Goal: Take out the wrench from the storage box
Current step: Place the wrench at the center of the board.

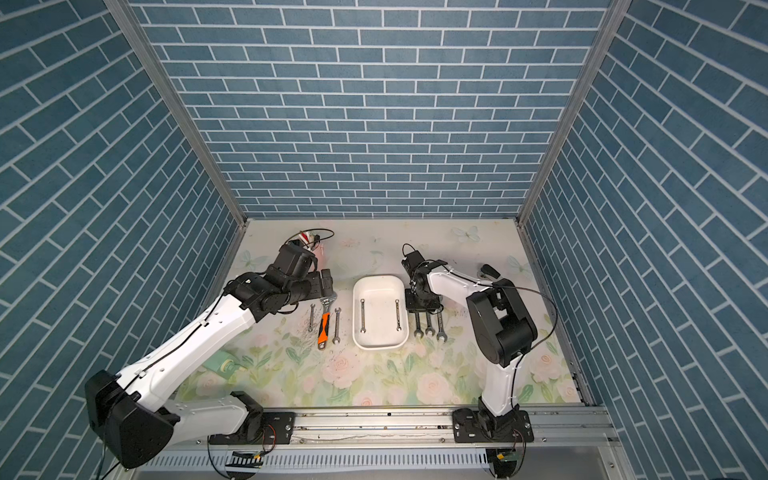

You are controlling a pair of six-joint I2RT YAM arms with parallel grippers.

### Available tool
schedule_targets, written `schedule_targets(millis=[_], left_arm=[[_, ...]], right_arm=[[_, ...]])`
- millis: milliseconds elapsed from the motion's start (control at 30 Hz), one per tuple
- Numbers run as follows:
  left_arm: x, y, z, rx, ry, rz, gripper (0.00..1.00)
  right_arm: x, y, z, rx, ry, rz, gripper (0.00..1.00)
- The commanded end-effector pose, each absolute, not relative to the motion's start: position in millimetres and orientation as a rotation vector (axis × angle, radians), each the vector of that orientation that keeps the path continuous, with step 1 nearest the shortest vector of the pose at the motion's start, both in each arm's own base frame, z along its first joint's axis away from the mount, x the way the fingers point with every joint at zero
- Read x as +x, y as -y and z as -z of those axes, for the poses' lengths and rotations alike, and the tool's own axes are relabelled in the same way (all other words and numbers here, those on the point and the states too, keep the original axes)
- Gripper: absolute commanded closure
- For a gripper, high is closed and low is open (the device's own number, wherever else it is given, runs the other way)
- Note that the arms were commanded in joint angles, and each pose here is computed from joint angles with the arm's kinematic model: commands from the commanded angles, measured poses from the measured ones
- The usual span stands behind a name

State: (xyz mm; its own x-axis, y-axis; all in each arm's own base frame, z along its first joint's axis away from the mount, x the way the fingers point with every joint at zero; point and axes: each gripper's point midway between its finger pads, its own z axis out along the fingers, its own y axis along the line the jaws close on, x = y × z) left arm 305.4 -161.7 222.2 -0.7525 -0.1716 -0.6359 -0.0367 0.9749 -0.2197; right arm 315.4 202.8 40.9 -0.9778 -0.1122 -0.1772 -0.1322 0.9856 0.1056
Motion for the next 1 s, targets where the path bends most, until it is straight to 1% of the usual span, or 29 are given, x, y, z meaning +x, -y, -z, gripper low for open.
schedule_targets(millis=[0,200,300,433,633,733,867,967], left_arm=[[309,189,-239,-0.173,-2.347,0.296,0.01],[305,250,-231,-0.123,-2.358,0.342,0.05],[302,278,-214,-0.086,-2.403,0.325,0.1],[301,312,-186,-0.047,-2.467,0.307,0.17],[300,343,-126,-0.015,-2.571,0.291,0.22],[302,350,-98,0.004,-2.624,0.248,0.22],[302,354,-64,0.03,-2.676,0.185,0.14],[303,357,-48,0.05,-2.694,0.169,0.13]], right_arm=[[316,-188,-77,-0.119,-2.898,-0.161,0.61],[308,-175,-107,-0.087,-2.831,-0.195,0.6],[302,-168,-114,-0.069,-2.813,-0.217,0.6],[295,-159,-114,-0.047,-2.8,-0.249,0.6],[288,-148,-109,-0.031,-2.806,-0.258,0.59],[287,-144,-108,-0.025,-2.804,-0.265,0.59],[285,-139,-104,-0.014,-2.808,-0.265,0.58],[284,-137,-102,-0.01,-2.815,-0.269,0.58]])
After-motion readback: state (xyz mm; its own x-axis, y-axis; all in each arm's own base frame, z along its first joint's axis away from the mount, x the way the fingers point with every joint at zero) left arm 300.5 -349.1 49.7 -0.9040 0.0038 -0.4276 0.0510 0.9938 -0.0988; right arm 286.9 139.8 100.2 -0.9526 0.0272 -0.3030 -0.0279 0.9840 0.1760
